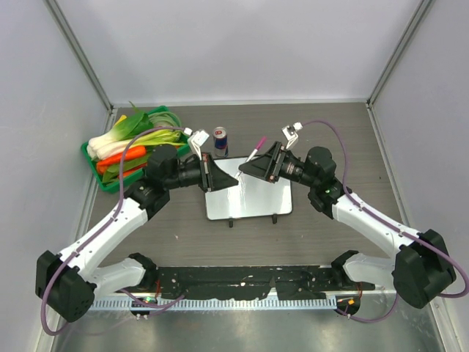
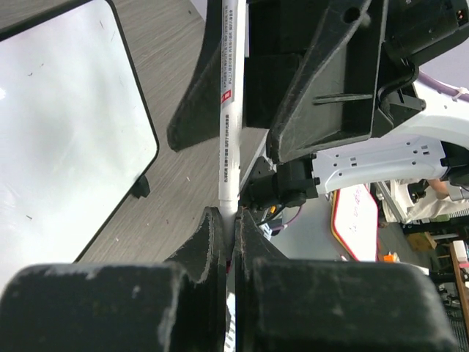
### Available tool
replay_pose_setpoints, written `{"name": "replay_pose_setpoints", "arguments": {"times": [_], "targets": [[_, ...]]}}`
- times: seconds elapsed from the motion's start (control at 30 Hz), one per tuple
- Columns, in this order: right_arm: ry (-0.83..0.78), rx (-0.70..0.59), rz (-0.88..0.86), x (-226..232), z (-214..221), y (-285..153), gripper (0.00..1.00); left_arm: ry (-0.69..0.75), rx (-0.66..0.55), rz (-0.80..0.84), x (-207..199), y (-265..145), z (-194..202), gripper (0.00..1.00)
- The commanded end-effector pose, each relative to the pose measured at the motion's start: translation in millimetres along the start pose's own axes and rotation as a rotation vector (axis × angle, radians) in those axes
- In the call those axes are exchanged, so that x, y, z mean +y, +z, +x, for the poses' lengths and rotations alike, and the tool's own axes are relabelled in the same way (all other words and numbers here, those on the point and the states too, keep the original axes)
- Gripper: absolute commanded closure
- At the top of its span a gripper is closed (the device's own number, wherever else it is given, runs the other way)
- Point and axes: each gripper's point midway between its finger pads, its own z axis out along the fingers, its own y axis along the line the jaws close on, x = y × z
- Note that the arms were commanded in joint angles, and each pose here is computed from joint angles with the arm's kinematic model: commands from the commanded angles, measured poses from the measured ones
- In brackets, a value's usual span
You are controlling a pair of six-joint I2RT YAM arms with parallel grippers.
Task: Write a sentence on the whiteboard
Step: Adjust the whiteboard marker.
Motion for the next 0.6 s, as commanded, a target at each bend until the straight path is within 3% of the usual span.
{"name": "replay_pose_setpoints", "arguments": {"times": [0.0, 0.1, 0.23, 0.4, 0.47, 0.57], "targets": [[-0.105, 0.007, -0.066, 26.6, -15.8, -1.8, 0.16, 0.076, -0.020, 0.017, -17.8, -9.5, -12.6, 1.00], [-0.129, 0.023, -0.020, 22.8, -19.1, -3.7, 0.06, 0.085, -0.003, 0.031, -22.9, -12.1, -11.0, 1.00], [-0.205, 0.035, 0.009, 26.7, -23.7, -7.0, 0.06, 0.105, 0.027, 0.061, -30.1, -14.0, -8.6, 1.00], [-0.221, 0.100, -0.076, 43.2, -15.3, -7.8, 0.06, 0.132, 0.044, 0.108, -41.4, -16.9, -8.8, 1.00], [-0.221, 0.116, -0.130, 49.7, -12.6, -6.8, 0.11, 0.142, 0.047, 0.130, -45.8, -17.8, -8.7, 1.00], [-0.168, 0.145, -0.198, 55.8, -6.4, -6.3, 0.27, 0.148, 0.044, 0.142, -49.1, -19.3, -9.7, 1.00]]}}
